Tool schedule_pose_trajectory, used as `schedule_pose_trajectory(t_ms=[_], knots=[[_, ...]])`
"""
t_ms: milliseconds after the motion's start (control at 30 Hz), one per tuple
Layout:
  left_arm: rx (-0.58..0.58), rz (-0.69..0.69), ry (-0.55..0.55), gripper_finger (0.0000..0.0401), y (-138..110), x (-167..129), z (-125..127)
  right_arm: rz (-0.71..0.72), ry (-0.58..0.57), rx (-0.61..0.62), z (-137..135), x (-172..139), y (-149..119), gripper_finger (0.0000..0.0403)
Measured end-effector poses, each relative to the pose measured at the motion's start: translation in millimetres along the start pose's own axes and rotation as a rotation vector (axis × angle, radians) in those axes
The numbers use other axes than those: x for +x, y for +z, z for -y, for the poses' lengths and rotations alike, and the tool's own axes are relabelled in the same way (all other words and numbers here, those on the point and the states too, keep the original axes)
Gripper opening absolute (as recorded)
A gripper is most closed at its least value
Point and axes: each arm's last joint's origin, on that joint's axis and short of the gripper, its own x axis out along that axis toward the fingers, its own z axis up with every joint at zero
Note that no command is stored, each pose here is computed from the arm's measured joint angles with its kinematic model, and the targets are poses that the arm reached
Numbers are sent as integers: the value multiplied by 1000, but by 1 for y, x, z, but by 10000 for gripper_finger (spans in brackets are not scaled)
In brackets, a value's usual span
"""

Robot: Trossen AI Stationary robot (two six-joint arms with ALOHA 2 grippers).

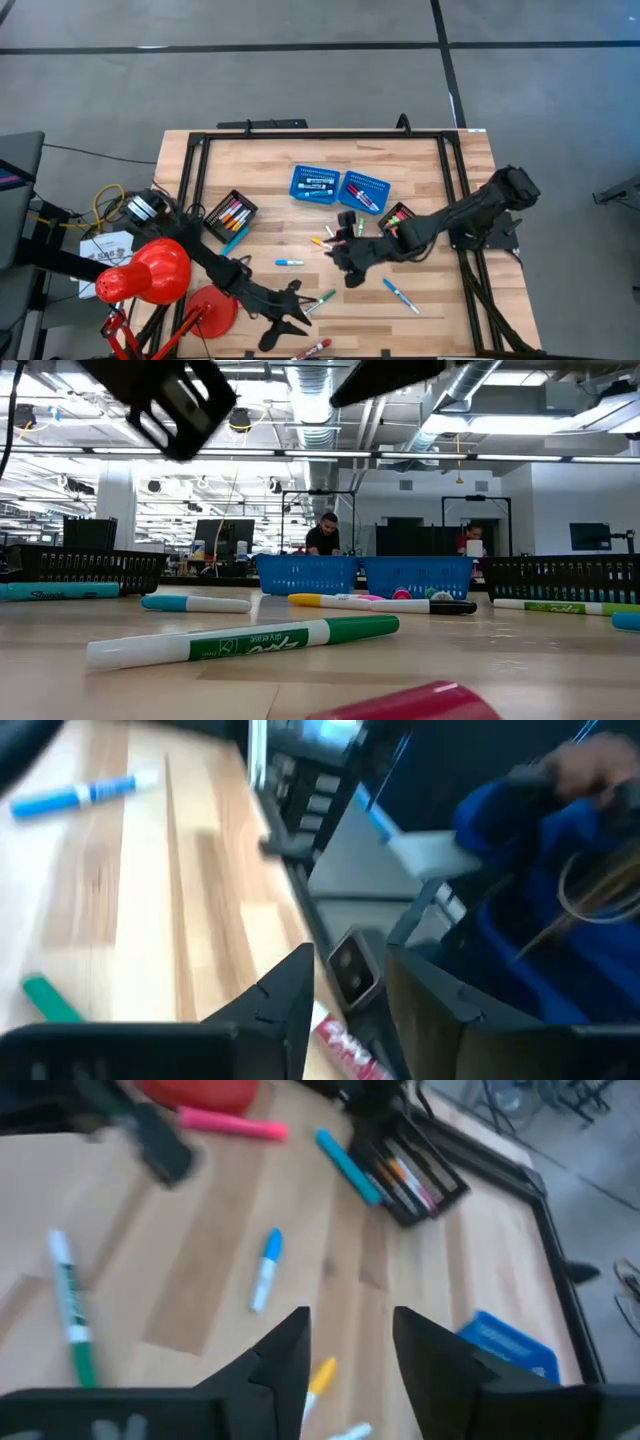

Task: Pick & Place Markers
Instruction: Put the red solvent marker into the left blue bin

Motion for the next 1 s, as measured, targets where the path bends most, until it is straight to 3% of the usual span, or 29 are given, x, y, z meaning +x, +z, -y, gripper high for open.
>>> schedule_pose_trajectory(t_ms=[200, 567, 1000], knots=[[-35, -101, -23, 102, -15, 15, 4, -22, -37, 46, 16, 12, -5, 91], [25, -205, -130, 9, -48, 40, 27, -15, -47, 217, 20, 13, -5, 48], [70, -218, -129, 5, -64, 47, 40, -2, -27, 377, 11, 9, -3, 47]])
